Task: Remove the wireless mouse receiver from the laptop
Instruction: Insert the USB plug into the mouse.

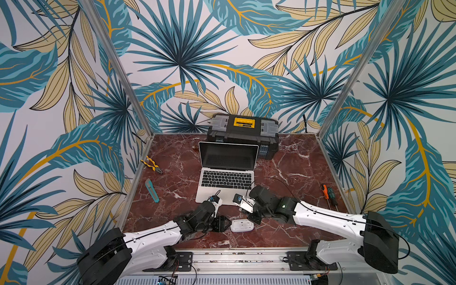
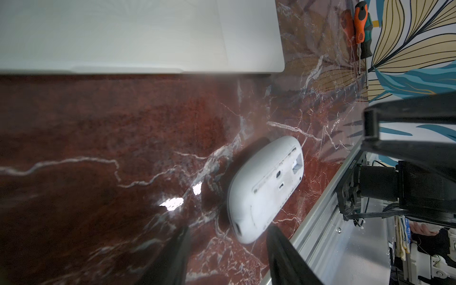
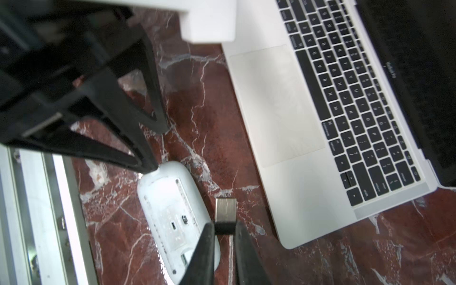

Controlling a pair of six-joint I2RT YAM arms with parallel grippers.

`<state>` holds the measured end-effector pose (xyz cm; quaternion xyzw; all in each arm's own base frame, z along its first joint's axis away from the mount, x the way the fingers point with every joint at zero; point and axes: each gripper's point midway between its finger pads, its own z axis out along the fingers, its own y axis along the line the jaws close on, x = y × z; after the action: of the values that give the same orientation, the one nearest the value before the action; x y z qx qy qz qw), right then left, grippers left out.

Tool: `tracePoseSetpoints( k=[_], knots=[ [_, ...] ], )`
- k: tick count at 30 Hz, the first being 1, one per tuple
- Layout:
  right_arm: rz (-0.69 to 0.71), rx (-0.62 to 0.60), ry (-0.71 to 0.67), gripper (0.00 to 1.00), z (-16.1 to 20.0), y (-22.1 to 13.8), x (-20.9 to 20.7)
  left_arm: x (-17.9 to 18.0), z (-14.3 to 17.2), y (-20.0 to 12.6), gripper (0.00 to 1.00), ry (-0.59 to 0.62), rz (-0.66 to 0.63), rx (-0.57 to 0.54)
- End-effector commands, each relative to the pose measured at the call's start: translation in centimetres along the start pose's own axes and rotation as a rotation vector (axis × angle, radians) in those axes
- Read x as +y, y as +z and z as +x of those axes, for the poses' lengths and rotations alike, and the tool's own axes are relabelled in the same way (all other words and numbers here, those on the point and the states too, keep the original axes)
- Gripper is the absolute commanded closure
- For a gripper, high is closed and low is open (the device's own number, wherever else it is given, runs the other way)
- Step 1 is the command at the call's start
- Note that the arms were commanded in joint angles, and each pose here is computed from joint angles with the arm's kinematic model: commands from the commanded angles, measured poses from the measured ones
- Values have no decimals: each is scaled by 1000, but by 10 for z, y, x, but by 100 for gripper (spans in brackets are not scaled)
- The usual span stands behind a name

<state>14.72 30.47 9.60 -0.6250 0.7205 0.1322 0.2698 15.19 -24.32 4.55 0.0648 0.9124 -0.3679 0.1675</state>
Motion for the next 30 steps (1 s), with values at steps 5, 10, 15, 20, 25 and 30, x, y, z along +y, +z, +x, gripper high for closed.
tracePoseSetpoints(
  k=[5, 10, 15, 20, 25, 30],
  knots=[
    [-93, 247, -269, 100, 76, -6, 20, 2, 6, 1, 46, -6, 7, 17],
    [-105, 231, -300, 100, 88, -7, 26, 2, 9, 4, 46, -17, 21, 28],
    [-114, 196, -307, 99, 87, -3, 30, 4, 12, 9, 46, -42, 37, 30],
    [-93, 162, -315, 99, 78, 0, 26, 6, 13, 14, 46, -54, 39, 39],
    [-91, 131, -326, 99, 67, 1, 25, 6, 14, 18, 46, -57, 40, 50],
    [-125, 134, -333, 99, 66, 6, 29, 7, 15, 17, 47, -61, 37, 52]
  ],
)
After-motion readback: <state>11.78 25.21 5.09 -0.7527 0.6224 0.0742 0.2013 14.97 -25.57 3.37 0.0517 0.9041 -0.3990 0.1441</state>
